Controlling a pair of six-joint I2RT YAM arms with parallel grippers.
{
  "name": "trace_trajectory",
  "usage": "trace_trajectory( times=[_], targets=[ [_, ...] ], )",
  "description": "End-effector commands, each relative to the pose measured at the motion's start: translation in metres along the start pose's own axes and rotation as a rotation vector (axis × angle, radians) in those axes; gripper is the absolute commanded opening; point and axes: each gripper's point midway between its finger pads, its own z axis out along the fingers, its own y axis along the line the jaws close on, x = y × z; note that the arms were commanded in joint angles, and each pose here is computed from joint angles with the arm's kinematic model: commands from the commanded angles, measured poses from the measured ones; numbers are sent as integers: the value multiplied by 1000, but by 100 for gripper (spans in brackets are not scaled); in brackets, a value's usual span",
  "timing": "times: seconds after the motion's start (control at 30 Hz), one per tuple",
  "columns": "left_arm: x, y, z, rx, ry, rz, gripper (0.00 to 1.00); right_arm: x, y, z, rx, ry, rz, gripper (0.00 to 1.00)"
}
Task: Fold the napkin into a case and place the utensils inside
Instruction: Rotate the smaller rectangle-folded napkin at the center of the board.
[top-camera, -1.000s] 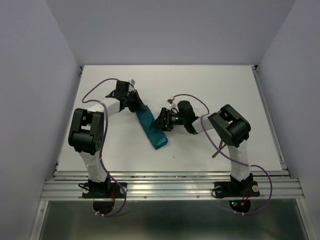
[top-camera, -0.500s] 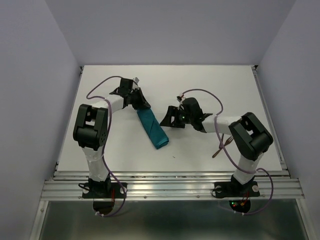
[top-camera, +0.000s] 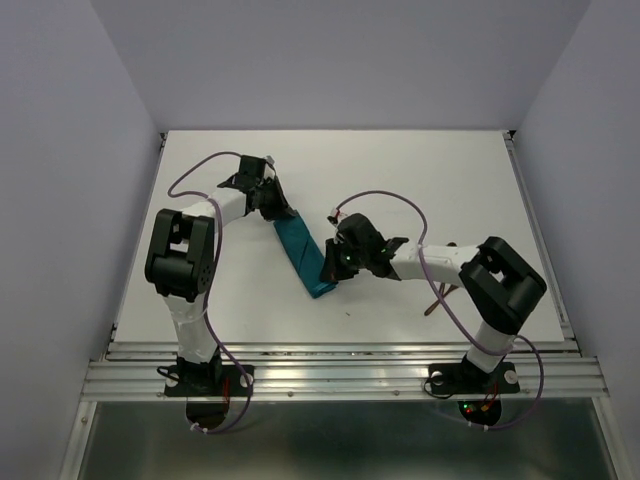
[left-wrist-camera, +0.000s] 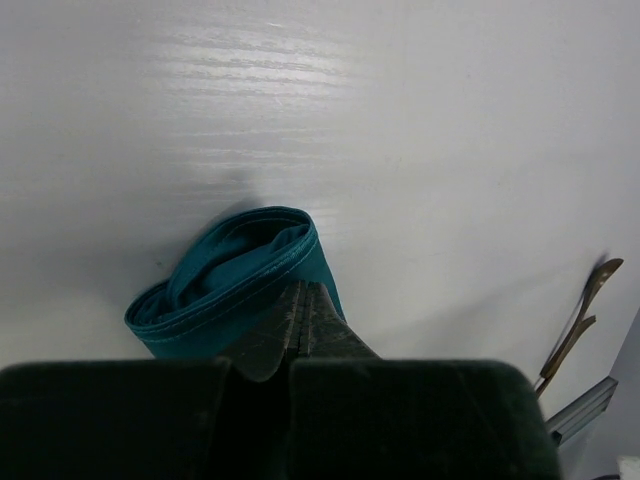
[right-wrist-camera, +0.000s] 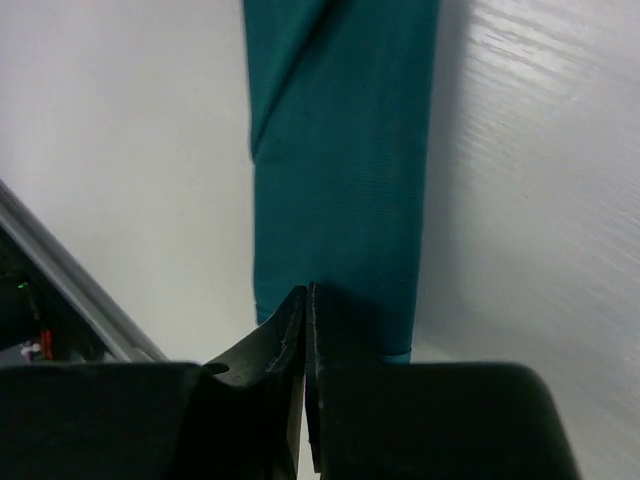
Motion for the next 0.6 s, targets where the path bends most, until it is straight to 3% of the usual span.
trace_trajectory(
  times=[0.0, 0.33, 0.57],
  targets=[
    [3, 10, 3, -35, -1, 15, 0, 17, -22, 10, 61, 52, 29, 5],
    [20, 31, 9, -93, 24, -20, 0, 34, -81, 9, 312, 98, -75, 3],
    [18, 33, 0, -114, 0, -26, 0, 8, -119, -8, 539, 21, -232, 2]
  ],
)
